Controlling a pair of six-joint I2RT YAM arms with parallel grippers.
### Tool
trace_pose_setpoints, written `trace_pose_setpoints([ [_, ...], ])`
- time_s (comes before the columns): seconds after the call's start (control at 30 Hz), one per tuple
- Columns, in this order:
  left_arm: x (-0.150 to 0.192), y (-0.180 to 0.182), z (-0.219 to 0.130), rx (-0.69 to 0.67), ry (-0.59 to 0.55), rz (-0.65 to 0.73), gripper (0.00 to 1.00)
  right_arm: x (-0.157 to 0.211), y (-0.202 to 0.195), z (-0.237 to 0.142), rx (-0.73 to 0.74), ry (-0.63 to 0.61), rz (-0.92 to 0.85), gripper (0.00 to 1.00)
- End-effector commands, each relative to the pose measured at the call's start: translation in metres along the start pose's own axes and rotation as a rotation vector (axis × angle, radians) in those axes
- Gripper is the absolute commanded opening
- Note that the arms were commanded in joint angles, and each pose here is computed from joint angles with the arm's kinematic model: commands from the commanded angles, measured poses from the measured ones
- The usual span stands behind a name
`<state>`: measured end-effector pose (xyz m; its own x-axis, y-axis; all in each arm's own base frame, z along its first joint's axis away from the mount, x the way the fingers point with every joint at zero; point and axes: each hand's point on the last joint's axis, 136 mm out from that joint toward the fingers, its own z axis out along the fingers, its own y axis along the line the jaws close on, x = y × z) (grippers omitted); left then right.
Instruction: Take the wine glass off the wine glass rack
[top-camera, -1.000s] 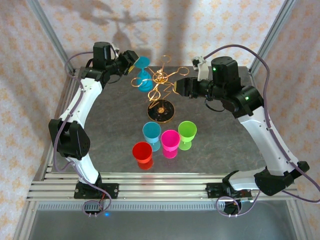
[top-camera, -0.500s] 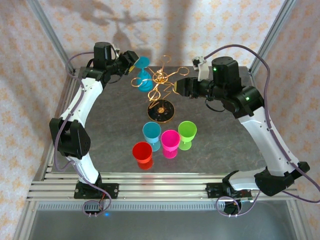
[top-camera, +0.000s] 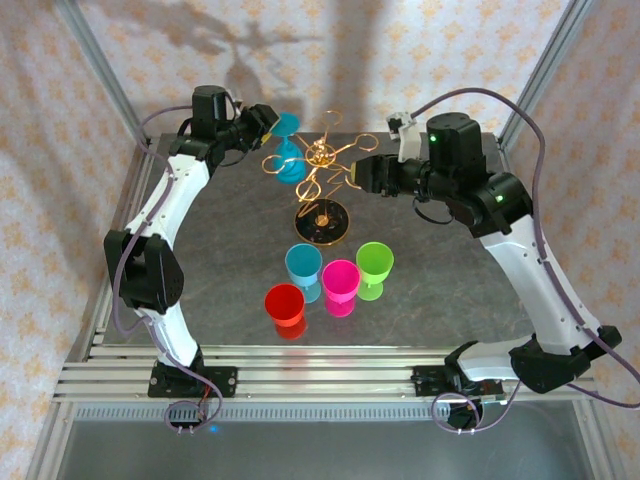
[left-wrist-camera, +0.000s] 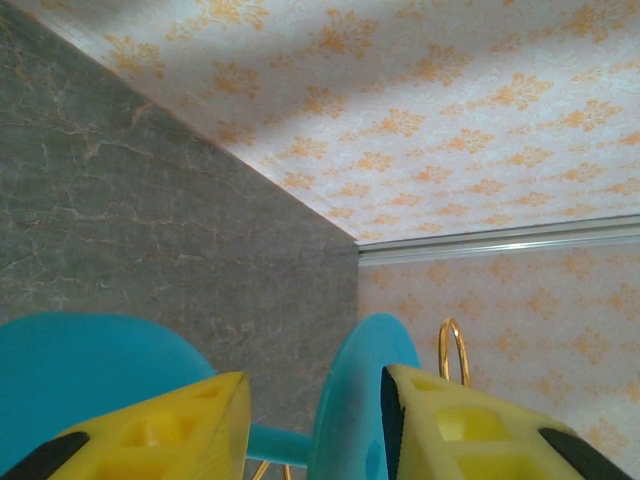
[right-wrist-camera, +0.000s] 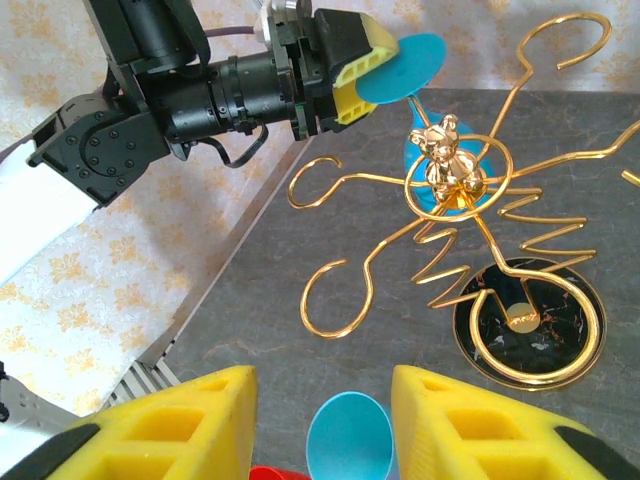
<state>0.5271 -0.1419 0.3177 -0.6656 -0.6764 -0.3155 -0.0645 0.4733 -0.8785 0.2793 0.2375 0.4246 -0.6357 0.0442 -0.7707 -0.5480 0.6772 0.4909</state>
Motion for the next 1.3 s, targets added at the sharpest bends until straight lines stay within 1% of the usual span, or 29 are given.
trace_pose_setpoints([
  [0.0,-0.004,-0.023,-0.002,0.063,-0.017,0.032,0.36,-0.010,0.005,-0.014,0.000,-0.041,-0.029,0.40],
  [0.13,-0.004,-0.023,-0.002,0.064,-0.016,0.030,0.34,-0.010,0.005,-0.014,0.001,-0.040,-0.028,0.40],
  [0.3,-0.005,-0.027,-0.003,0.073,-0.017,0.032,0.24,-0.010,0.006,-0.015,-0.001,-0.042,-0.027,0.40],
  [0.43,-0.006,-0.029,-0.004,0.077,-0.019,0.033,0.22,-0.010,0.005,-0.013,-0.001,-0.040,-0.026,0.40],
  [0.63,-0.006,-0.031,-0.005,0.082,-0.020,0.032,0.06,-0.011,0.006,-0.015,0.000,-0.045,-0.025,0.40],
  [0.77,-0.006,-0.034,-0.006,0.089,-0.021,0.033,0.00,-0.011,0.006,-0.014,0.000,-0.044,-0.026,0.40],
  [0.97,-0.006,-0.037,-0.006,0.106,-0.016,0.017,0.00,-0.011,0.007,-0.015,-0.005,-0.044,-0.024,0.40],
  [1.27,-0.008,-0.056,-0.006,0.207,-0.006,-0.052,0.00,-0.013,0.009,-0.017,-0.011,-0.050,-0.024,0.40],
])
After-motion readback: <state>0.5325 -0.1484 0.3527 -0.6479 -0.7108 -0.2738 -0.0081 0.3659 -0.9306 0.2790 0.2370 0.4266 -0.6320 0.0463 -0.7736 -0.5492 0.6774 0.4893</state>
